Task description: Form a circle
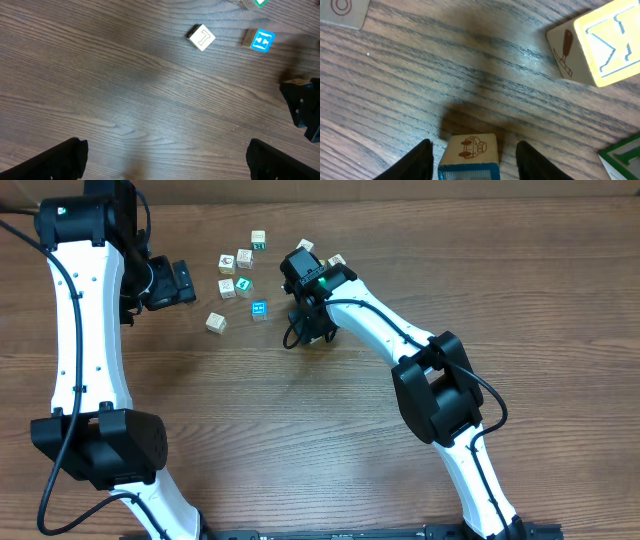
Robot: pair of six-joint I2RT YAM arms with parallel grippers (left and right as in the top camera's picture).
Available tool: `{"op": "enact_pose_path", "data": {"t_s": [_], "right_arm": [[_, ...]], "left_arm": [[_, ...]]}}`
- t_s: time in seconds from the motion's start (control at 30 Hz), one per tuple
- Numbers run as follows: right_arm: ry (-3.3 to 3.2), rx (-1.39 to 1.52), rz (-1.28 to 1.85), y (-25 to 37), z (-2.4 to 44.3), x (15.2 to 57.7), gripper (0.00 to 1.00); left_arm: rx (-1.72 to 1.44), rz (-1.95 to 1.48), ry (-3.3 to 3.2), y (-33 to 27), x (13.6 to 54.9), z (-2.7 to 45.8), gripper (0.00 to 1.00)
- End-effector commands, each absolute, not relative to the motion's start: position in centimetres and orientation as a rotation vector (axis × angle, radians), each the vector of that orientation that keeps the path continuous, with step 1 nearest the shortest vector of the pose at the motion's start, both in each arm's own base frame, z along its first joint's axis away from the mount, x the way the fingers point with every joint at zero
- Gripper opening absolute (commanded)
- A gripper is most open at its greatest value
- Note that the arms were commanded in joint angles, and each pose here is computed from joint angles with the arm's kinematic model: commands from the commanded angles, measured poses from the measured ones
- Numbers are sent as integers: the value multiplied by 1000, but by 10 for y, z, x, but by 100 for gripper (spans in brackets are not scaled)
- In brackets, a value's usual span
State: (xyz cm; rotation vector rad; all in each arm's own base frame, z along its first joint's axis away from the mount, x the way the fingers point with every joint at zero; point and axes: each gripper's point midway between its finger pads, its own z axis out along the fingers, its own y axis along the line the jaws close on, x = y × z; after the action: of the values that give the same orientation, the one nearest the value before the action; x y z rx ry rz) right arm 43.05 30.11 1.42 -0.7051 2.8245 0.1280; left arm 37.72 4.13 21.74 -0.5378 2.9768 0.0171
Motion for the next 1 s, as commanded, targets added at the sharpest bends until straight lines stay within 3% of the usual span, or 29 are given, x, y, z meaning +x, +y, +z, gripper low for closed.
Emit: {"op": "enact_pose_path", "data": {"t_s": [0.0, 0.07, 0.2, 0.6, 0.77, 0.97], "right_arm": [[2806, -688, 122, 303, 19, 436, 45], [2808, -690, 129, 304, 19, 435, 33], [2814, -707, 134, 308, 19, 430, 30], [2811, -681, 166, 323, 57, 406, 30], [2894, -551, 295, 333, 58, 392, 30], [2879, -615, 332, 338, 58, 390, 33]], "left_arm": [[-555, 36, 2978, 43, 379, 215, 99], [-556, 36, 2978, 43, 379, 215, 99], [-556, 36, 2978, 43, 379, 215, 100], [-556, 36, 2978, 43, 379, 215, 100], [-555, 36, 2978, 43, 379, 215, 99], [-557, 36, 2977, 43, 379, 215, 100]]}}
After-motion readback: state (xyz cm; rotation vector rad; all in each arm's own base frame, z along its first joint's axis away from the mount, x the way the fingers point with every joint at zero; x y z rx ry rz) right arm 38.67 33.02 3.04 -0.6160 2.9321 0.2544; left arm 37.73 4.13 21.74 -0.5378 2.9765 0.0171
